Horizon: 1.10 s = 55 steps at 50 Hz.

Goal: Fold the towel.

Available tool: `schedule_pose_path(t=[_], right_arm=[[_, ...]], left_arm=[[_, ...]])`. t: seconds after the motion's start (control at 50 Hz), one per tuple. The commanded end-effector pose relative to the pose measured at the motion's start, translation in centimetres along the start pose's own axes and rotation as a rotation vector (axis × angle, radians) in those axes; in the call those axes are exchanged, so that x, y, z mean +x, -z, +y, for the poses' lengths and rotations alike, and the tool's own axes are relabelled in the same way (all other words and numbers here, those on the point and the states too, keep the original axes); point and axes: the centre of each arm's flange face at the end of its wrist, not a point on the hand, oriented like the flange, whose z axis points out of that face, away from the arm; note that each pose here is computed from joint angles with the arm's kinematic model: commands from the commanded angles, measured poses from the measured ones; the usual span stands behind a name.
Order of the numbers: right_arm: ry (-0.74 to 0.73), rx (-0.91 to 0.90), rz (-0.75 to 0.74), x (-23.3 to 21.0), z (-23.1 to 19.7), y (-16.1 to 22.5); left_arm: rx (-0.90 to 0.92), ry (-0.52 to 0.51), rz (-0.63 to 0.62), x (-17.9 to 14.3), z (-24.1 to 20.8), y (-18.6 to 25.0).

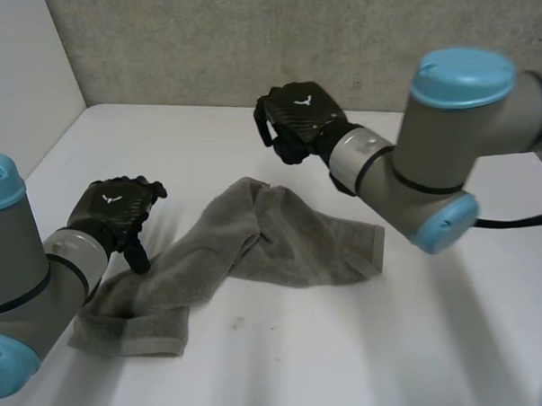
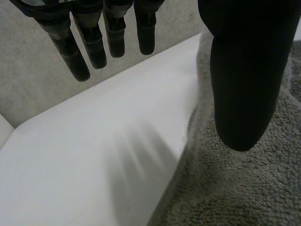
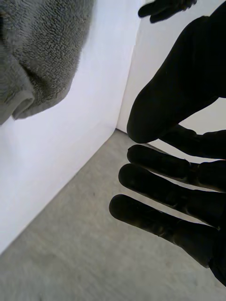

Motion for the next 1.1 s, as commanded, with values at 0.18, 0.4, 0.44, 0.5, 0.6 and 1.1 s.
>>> schedule_pose_path(t=[0.18,0.4,0.44,0.5,0.6,1.1], right_arm=[[0.136,-0.204,0.007,0.4,1.7,4.1],[-0.187,-0.145,-0.021,1.3,5.1,-1.9],[-0.212,-0.140,-0.043,1.1,5.8,-2.6],[-0.235,-0.125,-0.076,0.0,7.2,-3.9],[-0.248,-0.148,-0.110,-1.8,9.7,-4.7],[-0.092,-0.044,-0.050,-0.6,1.3,-1.3]], left_arm=[[-0.056,-0.009,0.018,0.6,1.7,-1.8],[-0.098,-0.010,0.025,0.8,2.8,-1.9],[-0.100,-0.009,0.022,0.7,2.9,-1.8],[-0.106,-0.010,0.025,0.7,3.0,-1.5],[-0.082,-0.009,0.023,0.6,2.3,-0.5],[-0.069,-0.005,0.018,0.5,2.1,-0.5]])
